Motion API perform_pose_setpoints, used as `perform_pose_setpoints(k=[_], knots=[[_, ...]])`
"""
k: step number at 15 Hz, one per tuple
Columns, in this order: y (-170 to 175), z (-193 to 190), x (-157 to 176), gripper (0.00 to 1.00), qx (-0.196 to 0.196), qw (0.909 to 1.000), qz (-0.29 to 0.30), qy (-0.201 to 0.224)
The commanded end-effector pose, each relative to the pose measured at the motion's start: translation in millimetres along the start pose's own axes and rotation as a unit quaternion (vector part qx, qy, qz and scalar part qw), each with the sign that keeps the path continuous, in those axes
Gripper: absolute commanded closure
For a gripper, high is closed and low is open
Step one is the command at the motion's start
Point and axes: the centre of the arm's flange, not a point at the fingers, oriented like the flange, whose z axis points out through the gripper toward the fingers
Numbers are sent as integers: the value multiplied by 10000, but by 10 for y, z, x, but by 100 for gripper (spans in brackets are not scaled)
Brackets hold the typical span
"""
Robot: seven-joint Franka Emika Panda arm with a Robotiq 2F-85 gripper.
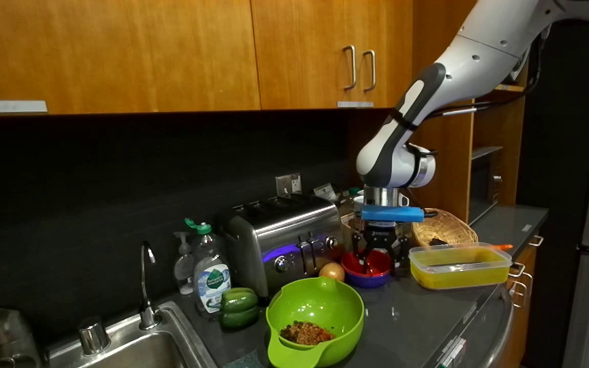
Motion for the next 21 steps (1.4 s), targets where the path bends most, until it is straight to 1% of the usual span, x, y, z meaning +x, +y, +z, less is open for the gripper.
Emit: perform_pose_setpoints(k=[1, 2, 4, 6, 7, 8, 9, 15, 21], knots=[[-47, -19, -33, 61, -16, 10000, 52, 68], [-45, -30, -61, 69, -12, 10000, 50, 48], [-42, -53, -111, 81, -15, 10000, 41, 28], [-53, -76, -159, 97, 13, 10000, 2, 27], [-61, -103, -189, 100, 22, 10000, -4, 23], [-71, -126, -221, 100, 36, 10000, -22, 21], [-76, -144, -256, 96, 45, 10000, -52, 22], [-148, -301, -517, 96, 102, 9996, -249, -14], [-93, -408, -672, 96, 39, 9994, -195, -289]])
